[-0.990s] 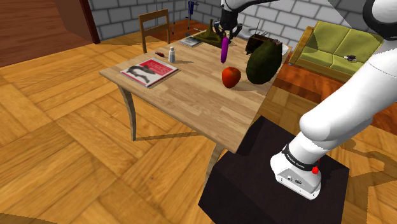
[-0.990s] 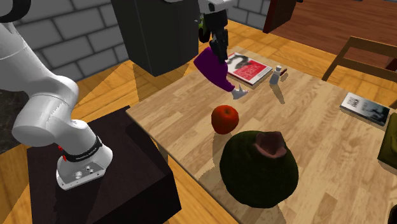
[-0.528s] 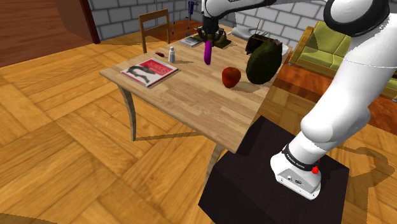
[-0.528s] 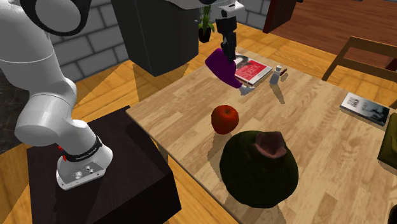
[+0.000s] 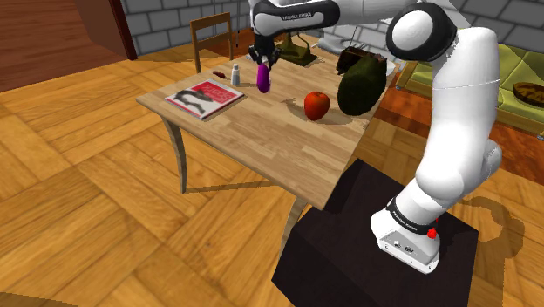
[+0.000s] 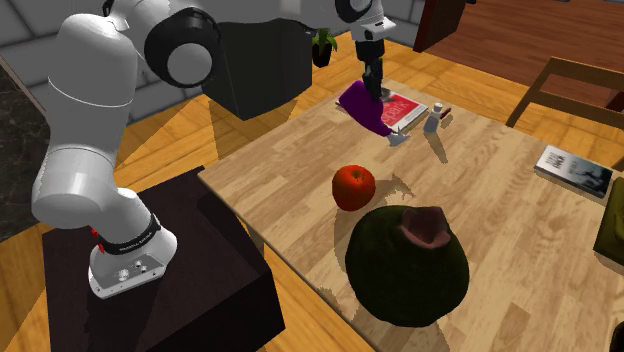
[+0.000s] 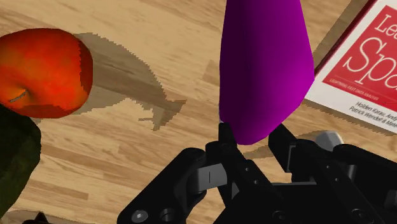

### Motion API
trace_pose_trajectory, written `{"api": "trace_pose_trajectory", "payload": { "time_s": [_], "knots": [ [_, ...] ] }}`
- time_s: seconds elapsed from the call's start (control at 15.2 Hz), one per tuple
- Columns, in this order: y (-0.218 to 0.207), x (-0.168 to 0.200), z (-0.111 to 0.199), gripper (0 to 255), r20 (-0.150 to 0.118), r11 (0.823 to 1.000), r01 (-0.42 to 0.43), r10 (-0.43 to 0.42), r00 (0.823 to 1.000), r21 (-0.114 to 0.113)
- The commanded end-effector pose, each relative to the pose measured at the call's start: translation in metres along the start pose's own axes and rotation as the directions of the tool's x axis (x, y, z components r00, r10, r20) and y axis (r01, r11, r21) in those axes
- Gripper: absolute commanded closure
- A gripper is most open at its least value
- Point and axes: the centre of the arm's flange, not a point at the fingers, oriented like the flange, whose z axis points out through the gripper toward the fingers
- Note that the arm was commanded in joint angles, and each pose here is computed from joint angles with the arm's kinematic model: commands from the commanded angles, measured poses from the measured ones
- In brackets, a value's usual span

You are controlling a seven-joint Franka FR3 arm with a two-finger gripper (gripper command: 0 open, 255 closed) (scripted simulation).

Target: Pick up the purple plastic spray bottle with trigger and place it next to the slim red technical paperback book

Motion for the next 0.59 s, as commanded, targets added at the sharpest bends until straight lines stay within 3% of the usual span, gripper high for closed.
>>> {"api": "trace_pose_trajectory", "payload": {
  "time_s": [0.0, 0.13, 0.53],
  "knots": [
    [-0.023, 0.001, 0.014, 255, -0.001, 1.0, -0.001, 0.001, 1.0, -0.001],
    [-0.048, 0.003, 0.027, 255, -0.001, 1.0, -0.001, 0.001, 1.0, -0.001],
    [-0.051, -0.007, 0.057, 255, -0.001, 1.0, -0.001, 0.001, 1.0, -0.001]
  ]
}}
